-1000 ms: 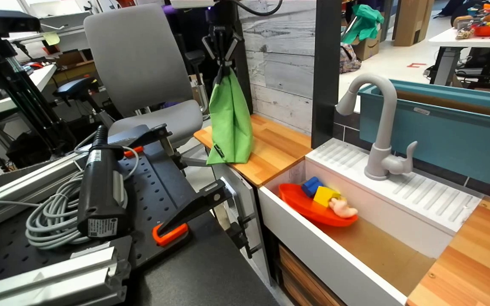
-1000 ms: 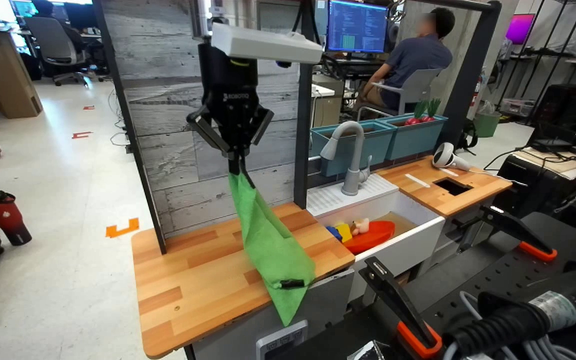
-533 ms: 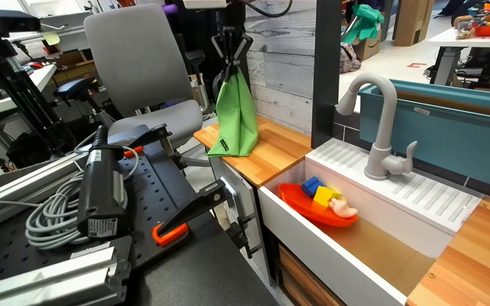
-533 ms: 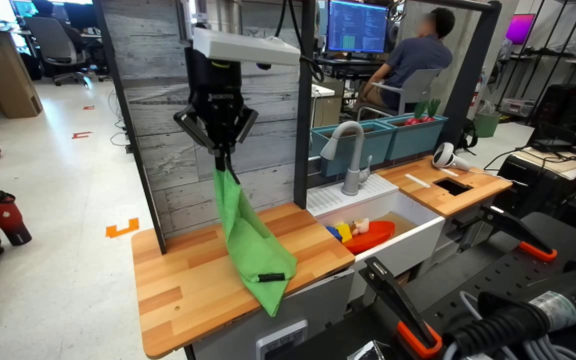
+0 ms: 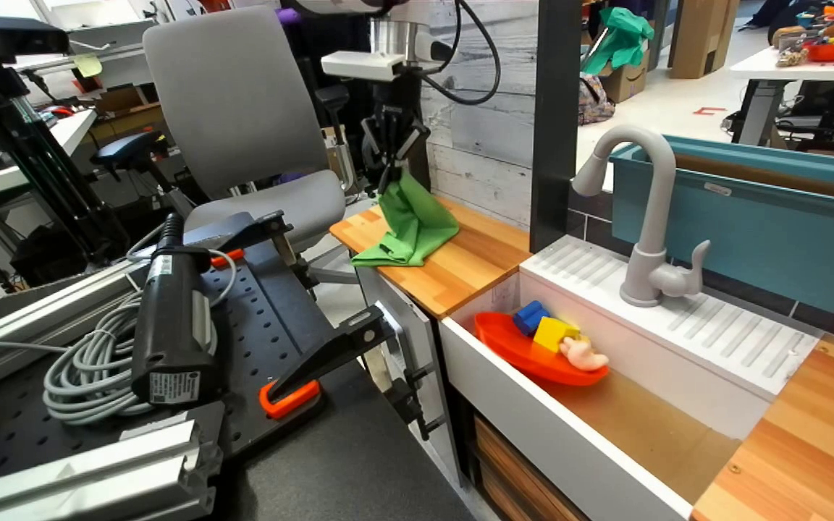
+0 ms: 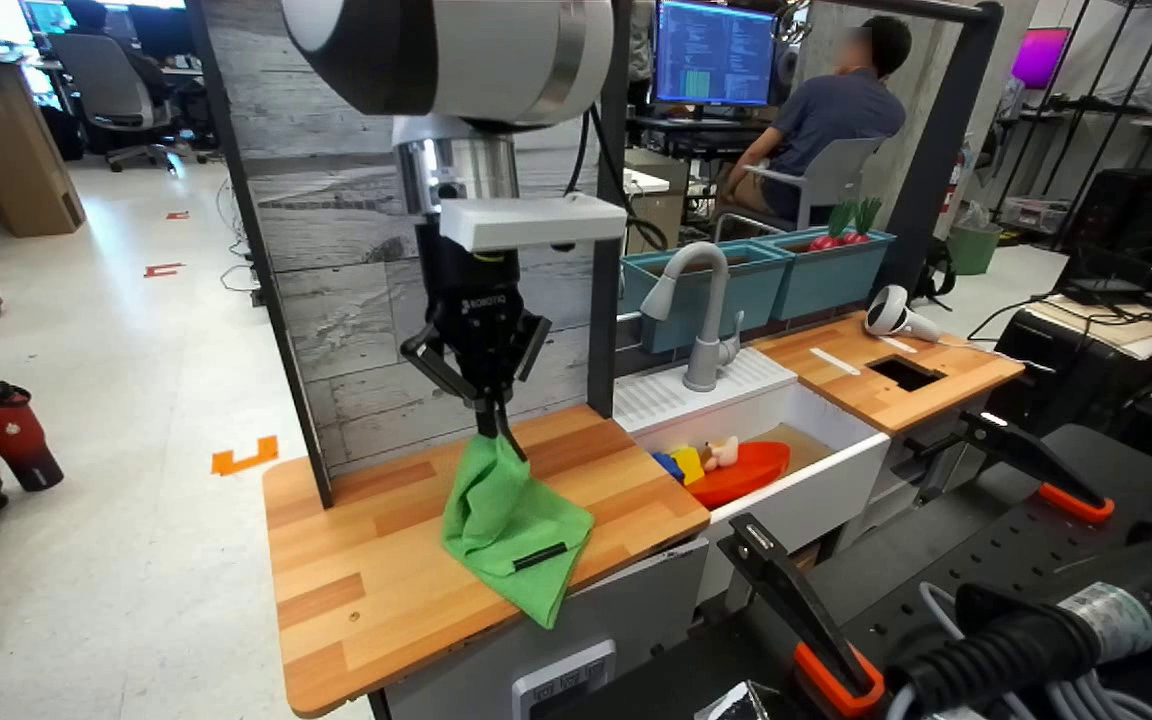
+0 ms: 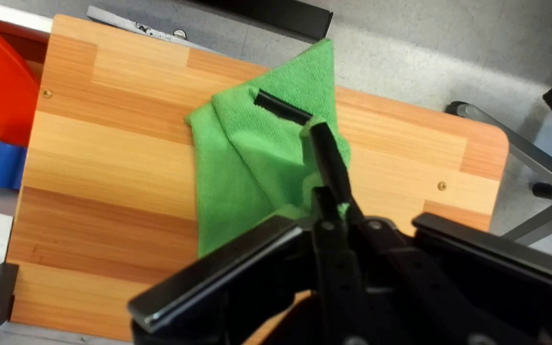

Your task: Fold the green cloth

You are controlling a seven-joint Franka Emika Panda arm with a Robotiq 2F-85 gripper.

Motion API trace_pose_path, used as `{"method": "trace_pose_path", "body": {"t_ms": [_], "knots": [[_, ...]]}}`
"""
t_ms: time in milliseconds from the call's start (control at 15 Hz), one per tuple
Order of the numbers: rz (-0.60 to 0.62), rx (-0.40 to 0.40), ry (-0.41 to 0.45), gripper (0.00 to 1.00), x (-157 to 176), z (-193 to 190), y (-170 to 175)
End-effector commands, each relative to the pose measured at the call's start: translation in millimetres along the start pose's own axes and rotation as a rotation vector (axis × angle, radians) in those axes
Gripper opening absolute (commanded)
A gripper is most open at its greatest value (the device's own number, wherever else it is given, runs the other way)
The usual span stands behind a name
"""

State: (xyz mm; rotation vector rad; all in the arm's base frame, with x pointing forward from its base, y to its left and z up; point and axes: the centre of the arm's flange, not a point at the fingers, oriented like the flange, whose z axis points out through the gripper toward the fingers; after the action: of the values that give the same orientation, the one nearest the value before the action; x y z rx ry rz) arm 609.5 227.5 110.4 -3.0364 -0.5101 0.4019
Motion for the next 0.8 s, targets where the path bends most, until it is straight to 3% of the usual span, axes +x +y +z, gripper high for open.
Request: {"method": "trace_pose_path", "body": {"t_ms": [0,467,533,600,733], "knots": [[-0.018,-0.023,-0.021,0.01,-10,22,14],[0.044,-0.054,-0.062,0.01,-11,54,54],[0.051,-0.059,-0.071,0.29,-12,58,58],[0.055,-0.059,-0.076,0.31,-13,61,60],[0.056,-0.065,-0.083,0.45,-17,64,63]]}}
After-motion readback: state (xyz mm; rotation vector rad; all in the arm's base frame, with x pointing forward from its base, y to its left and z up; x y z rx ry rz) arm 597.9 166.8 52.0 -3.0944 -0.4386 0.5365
